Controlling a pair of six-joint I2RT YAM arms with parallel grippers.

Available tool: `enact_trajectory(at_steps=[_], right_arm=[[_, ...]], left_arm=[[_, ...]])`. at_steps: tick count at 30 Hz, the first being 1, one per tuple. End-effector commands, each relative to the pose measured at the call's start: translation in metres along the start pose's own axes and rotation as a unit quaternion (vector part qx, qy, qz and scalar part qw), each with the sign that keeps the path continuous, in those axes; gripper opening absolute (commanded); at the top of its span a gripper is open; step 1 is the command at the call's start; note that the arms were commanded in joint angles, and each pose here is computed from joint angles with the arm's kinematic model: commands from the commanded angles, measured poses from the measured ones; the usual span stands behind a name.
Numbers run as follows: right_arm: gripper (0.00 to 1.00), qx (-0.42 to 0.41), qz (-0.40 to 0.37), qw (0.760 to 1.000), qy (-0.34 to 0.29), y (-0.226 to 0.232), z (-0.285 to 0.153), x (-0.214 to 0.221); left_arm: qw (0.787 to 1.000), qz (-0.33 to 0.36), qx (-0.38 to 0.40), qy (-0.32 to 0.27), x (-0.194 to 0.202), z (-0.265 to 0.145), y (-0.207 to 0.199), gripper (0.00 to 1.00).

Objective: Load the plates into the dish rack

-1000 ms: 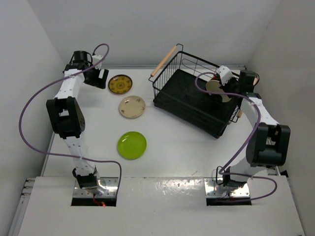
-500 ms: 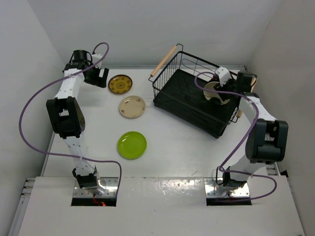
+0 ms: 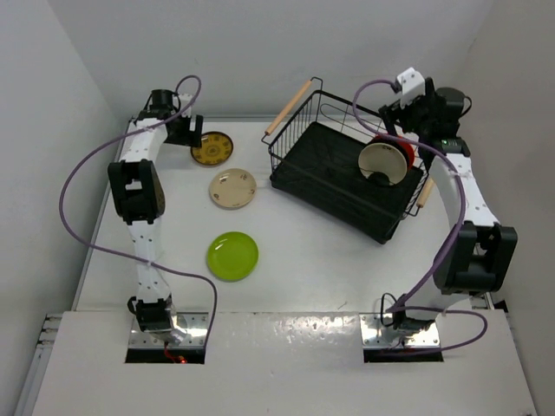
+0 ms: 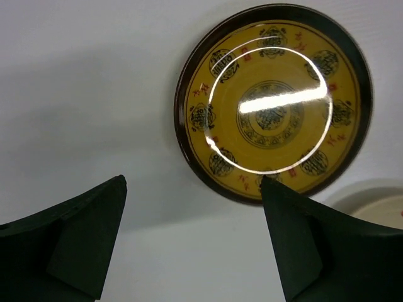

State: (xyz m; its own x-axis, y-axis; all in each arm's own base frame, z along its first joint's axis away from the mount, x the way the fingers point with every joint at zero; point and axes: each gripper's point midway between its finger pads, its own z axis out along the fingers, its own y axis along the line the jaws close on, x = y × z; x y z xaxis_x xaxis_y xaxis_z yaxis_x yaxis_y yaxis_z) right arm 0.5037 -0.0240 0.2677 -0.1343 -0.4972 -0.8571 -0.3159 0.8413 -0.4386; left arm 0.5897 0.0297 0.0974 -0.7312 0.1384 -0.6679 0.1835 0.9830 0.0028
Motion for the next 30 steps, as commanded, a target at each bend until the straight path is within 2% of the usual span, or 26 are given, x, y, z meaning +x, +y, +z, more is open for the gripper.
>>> enact_trajectory(at_steps=[1, 2, 5, 7, 9, 11, 12, 13, 14, 17, 18, 21, 26, 30], right_arm=[[0.89, -0.006, -0.013, 0.997, -0.082, 0.001, -0.008, -0.077], [0.89, -0.018, -0.017, 0.997, -0.076, 0.010, -0.006, -0.081], [0.89, -0.029, -0.032, 0.996, -0.075, 0.018, -0.003, -0.090], [0.91, -0.047, -0.048, 0.994, -0.091, 0.038, 0.000, -0.108], [0.91, -0.049, -0.063, 0.992, -0.094, 0.045, 0.000, -0.114], [0.91, -0.044, -0.070, 0.992, -0.095, 0.047, -0.003, -0.119], [0.91, -0.043, -0.072, 0.992, -0.095, 0.048, -0.003, -0.119], [0.91, -0.038, -0.073, 0.992, -0.097, 0.046, -0.005, -0.122], [0.91, -0.036, -0.073, 0.992, -0.100, 0.047, -0.005, -0.125], [0.91, -0.029, -0.075, 0.991, -0.102, 0.045, -0.008, -0.126], [0.91, -0.025, -0.076, 0.992, -0.102, 0.043, -0.009, -0.127], [0.91, -0.023, -0.080, 0.991, -0.102, 0.044, -0.010, -0.127], [0.91, -0.017, -0.083, 0.991, -0.099, 0.044, -0.011, -0.124], [0.91, -0.030, -0.071, 0.990, -0.114, 0.053, -0.011, -0.129]], left_arm=[[0.998, -0.050, 0.001, -0.022, -0.014, 0.016, 0.000, 0.91], [0.998, -0.053, 0.008, -0.029, -0.019, 0.021, -0.007, 0.88], [0.997, -0.068, 0.013, -0.034, -0.017, 0.041, -0.006, 0.88], [0.996, -0.079, -0.016, -0.034, -0.016, 0.047, 0.004, 0.88], [0.996, -0.081, -0.021, -0.024, -0.007, 0.056, 0.006, 0.81], [0.996, -0.085, -0.002, -0.001, 0.011, 0.064, -0.002, 0.70], [0.996, -0.087, 0.014, 0.010, 0.019, 0.066, -0.009, 0.61], [0.995, -0.090, 0.049, 0.017, 0.026, 0.065, -0.022, 0.57], [0.993, -0.092, 0.066, 0.022, 0.030, 0.064, -0.029, 0.54], [0.986, -0.097, 0.134, 0.026, 0.035, 0.058, -0.054, 0.36], [0.984, -0.106, 0.143, 0.025, 0.034, 0.056, -0.053, 0.22], [0.982, -0.118, 0.146, 0.020, 0.032, 0.055, -0.050, 0.00], [0.985, -0.127, 0.113, -0.037, -0.007, 0.034, -0.012, 0.00], [0.981, -0.106, 0.100, -0.125, -0.069, -0.016, 0.011, 0.00]])
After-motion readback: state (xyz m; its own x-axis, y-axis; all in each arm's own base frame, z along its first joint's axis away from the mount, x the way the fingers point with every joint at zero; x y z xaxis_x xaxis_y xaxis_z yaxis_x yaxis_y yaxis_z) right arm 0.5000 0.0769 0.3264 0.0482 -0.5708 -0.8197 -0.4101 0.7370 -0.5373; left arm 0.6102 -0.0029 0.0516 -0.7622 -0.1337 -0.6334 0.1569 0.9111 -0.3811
